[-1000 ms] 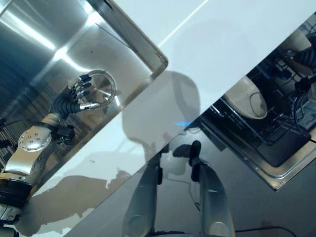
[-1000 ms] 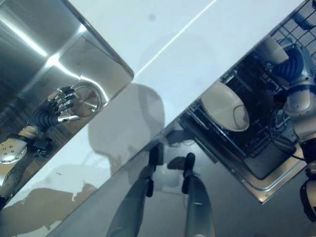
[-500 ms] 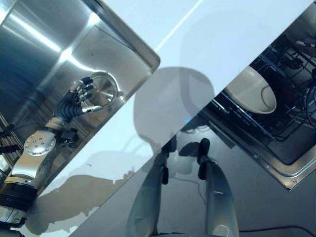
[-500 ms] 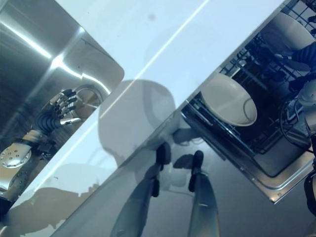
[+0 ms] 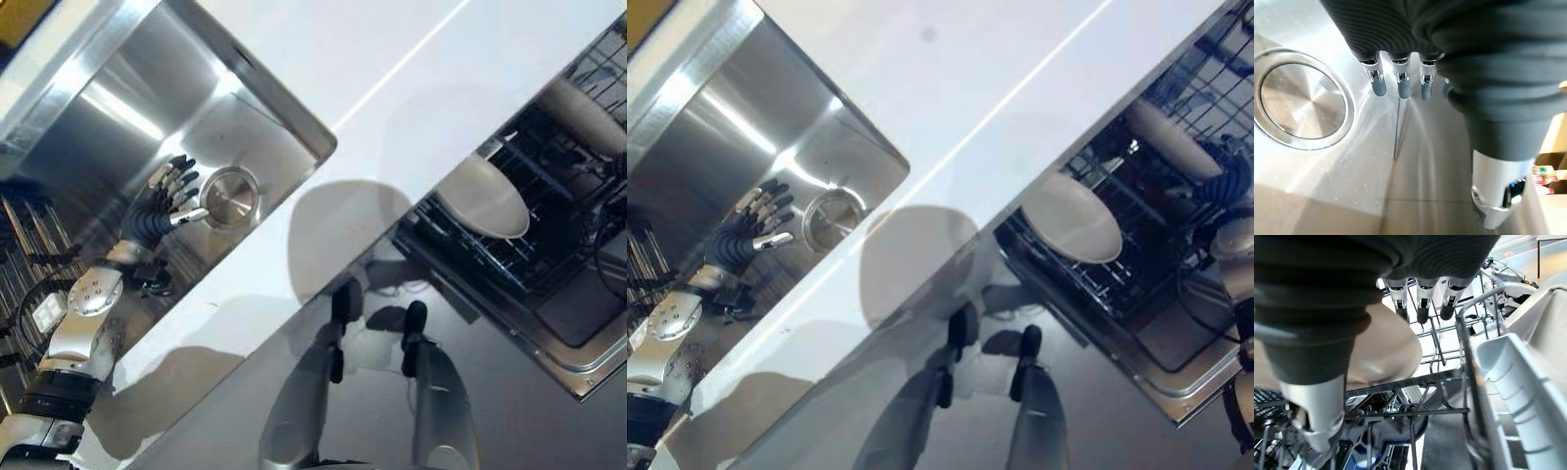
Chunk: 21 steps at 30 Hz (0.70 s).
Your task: Pick up plates and place into dishwasher.
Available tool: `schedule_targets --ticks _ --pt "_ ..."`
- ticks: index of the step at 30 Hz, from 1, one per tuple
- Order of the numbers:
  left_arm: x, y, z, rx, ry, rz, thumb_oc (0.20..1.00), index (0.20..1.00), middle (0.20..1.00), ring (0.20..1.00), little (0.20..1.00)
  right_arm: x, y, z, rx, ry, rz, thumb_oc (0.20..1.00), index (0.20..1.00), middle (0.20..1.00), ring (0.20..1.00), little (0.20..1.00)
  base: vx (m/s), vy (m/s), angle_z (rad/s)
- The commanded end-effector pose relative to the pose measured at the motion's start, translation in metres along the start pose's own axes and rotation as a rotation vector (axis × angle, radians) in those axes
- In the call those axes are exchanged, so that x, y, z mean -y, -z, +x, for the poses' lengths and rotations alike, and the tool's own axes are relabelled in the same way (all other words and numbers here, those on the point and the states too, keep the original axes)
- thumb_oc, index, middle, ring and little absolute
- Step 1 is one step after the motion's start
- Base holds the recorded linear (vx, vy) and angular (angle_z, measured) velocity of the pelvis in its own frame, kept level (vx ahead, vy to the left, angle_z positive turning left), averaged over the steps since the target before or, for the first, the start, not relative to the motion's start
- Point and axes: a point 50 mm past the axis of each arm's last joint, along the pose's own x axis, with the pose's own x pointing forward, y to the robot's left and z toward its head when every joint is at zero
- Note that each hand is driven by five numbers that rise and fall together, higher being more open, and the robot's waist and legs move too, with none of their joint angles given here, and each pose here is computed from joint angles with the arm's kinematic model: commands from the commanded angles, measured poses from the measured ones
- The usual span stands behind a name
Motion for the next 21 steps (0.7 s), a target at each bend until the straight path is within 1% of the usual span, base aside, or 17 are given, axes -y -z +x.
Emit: schedule_targets --ticks 1,13,21 --pt "0.022 0.022 -0.022 -0.043 0.035 -0.131 1.000 1.000 1.000 1.000 1.000 0.007 -0.005 0.001 0.037 0.026 0.074 1.000 1.000 1.000 1.000 1.000 0.00 0.000 0.00" --pt "0.017 0.026 -0.021 -0.086 0.036 -0.120 1.000 1.000 1.000 1.000 1.000 -0.009 0.011 -0.008 -0.006 -0.002 0.147 1.000 1.000 1.000 1.000 1.000 0.01 -0.003 0.01" --pt "0.014 0.033 -0.027 -0.122 0.026 -0.128 1.000 1.000 1.000 1.000 1.000 -0.018 0.019 -0.019 -0.017 0.032 0.300 1.000 1.000 1.000 1.000 1.000 0.03 0.028 0.03"
